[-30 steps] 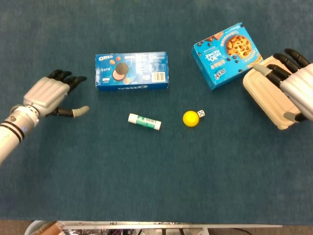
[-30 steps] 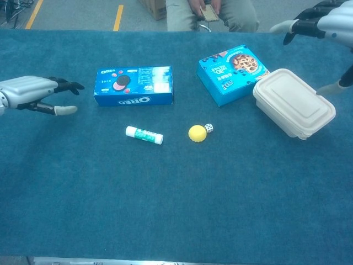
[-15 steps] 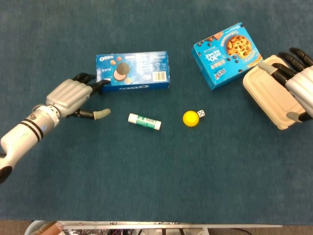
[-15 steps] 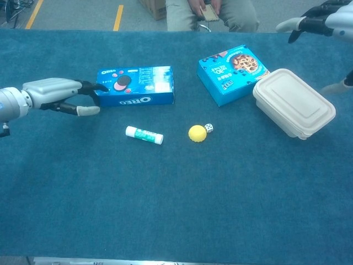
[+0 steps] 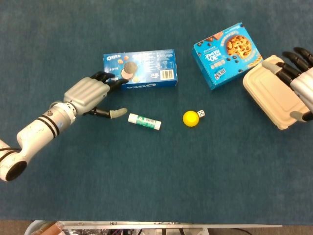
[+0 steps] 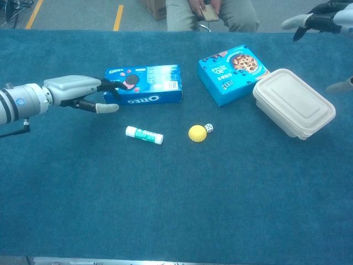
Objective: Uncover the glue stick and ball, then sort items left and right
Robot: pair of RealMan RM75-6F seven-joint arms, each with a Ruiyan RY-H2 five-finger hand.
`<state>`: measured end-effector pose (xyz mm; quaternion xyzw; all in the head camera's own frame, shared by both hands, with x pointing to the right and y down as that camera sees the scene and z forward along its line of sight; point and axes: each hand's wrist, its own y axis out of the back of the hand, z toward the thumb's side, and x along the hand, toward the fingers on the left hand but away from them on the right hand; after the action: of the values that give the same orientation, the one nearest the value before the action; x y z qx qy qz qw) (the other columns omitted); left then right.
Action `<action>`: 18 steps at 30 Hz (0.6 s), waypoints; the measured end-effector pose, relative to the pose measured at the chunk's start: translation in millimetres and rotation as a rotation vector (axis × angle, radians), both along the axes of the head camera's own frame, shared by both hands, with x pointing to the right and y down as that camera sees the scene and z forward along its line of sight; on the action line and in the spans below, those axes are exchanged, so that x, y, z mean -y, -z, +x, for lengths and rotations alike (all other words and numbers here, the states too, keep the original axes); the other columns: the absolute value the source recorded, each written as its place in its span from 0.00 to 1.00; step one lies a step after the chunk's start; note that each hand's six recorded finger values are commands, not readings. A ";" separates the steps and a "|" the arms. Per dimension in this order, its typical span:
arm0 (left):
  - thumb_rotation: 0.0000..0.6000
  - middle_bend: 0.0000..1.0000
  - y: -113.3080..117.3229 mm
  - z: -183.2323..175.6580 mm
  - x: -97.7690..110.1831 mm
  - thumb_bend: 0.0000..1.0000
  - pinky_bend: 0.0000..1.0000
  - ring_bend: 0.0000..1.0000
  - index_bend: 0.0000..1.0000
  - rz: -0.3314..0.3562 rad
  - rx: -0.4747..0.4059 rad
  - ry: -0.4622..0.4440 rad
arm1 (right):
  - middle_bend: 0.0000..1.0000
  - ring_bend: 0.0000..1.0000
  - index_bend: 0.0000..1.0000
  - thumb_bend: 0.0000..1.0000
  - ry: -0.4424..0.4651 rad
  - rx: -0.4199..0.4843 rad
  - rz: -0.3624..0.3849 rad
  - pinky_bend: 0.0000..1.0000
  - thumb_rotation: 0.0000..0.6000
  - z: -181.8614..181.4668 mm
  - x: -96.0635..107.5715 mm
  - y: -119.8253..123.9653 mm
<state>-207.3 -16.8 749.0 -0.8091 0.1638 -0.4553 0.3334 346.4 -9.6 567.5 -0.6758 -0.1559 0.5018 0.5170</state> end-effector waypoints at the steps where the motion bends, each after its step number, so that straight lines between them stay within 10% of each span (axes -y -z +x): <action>1: 0.13 0.15 0.4 0.3 0.3 0.19 0.04 0.04 0.24 0.003 0.002 -0.003 | 0.24 0.09 0.09 0.00 -0.001 0.001 0.000 0.08 1.00 0.0 0.2 0.2; 18: 0.13 0.15 13.1 -72.8 0.7 0.19 0.04 0.04 0.24 0.040 0.123 0.095 | 0.24 0.09 0.09 0.00 0.018 0.016 -0.012 0.08 1.00 -9.7 -0.6 -4.7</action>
<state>-280.2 -17.4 735.9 -0.7642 0.1904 -0.5160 0.3369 336.7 -9.0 572.2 -0.6841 -0.1509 0.4928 0.5162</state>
